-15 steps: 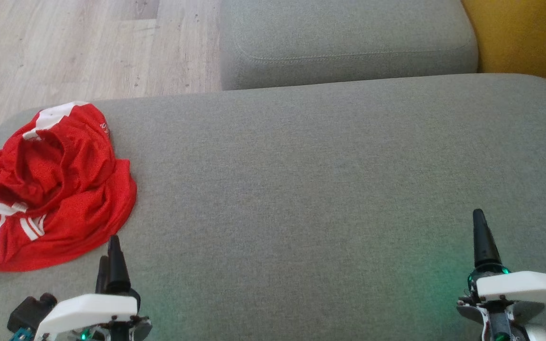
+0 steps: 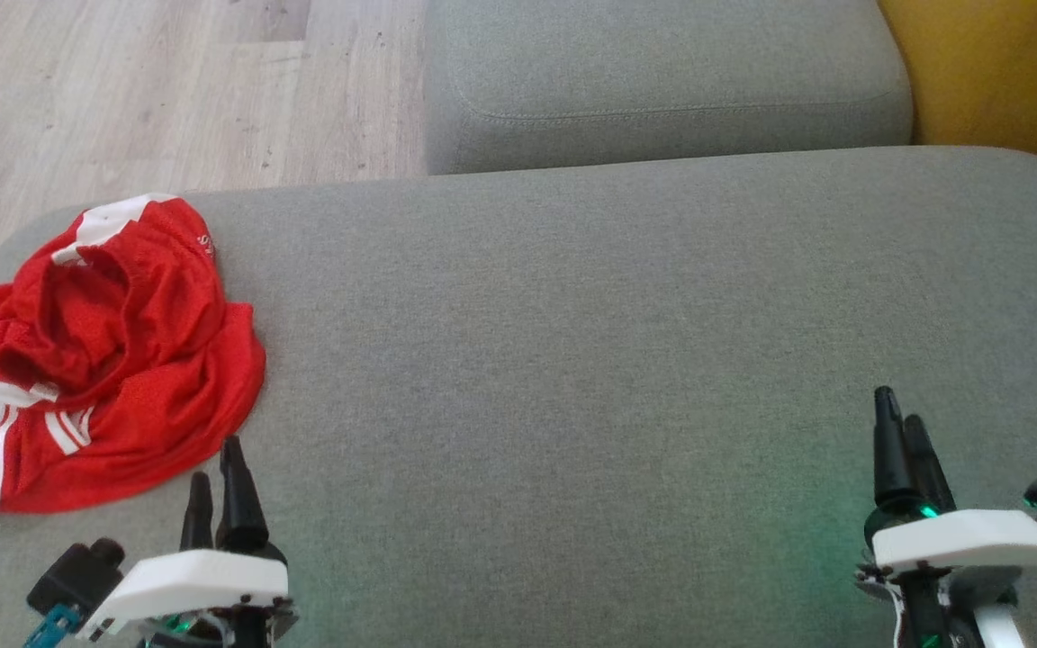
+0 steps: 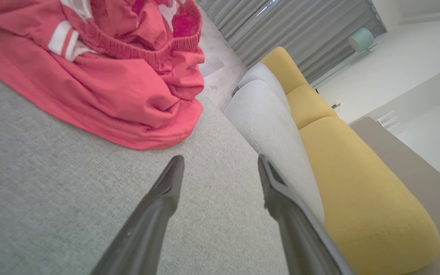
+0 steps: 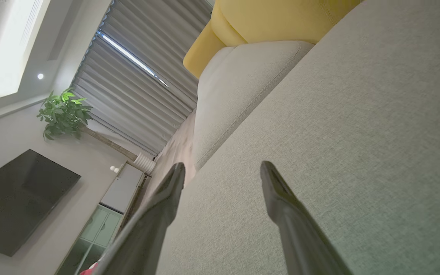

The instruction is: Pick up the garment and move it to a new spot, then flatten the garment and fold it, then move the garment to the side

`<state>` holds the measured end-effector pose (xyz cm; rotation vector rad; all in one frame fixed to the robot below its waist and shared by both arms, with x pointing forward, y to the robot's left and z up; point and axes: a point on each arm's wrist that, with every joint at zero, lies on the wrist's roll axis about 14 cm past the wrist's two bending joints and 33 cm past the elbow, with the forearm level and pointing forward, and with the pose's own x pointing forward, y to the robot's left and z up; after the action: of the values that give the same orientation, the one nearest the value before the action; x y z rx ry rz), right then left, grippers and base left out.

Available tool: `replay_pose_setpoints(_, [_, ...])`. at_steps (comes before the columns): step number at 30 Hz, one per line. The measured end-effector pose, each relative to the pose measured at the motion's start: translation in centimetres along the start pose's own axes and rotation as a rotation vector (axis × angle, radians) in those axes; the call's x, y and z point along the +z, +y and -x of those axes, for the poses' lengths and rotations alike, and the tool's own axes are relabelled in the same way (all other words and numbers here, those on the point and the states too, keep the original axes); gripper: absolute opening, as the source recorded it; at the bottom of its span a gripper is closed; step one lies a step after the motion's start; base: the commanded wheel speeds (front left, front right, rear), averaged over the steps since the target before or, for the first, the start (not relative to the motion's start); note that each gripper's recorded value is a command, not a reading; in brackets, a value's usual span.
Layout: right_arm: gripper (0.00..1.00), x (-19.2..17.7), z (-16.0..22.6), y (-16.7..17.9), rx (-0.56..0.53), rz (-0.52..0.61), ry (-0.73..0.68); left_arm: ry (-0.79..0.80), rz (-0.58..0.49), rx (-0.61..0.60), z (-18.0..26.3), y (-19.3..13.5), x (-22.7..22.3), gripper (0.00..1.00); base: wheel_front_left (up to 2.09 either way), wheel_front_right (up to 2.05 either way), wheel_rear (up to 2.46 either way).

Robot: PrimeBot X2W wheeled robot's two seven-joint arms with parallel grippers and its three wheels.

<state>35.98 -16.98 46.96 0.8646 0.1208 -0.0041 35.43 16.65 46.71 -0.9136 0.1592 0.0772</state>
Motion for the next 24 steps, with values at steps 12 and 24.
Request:
replay_pose_setpoints(12, [1.0, 0.0, -0.1, 1.1, 0.039, 0.169, -0.01, -0.017, -0.146, -0.012, 0.1, -0.6, -0.2, 1.0, 0.0, 0.0, 0.0])
replay_pose_setpoints(24, [1.0, 0.1, 0.0, 2.1, 0.082, 0.355, -0.029, -0.029, -0.323, -0.032, 0.2, -1.3, -0.7, 1.0, 0.0, 0.0, 0.0])
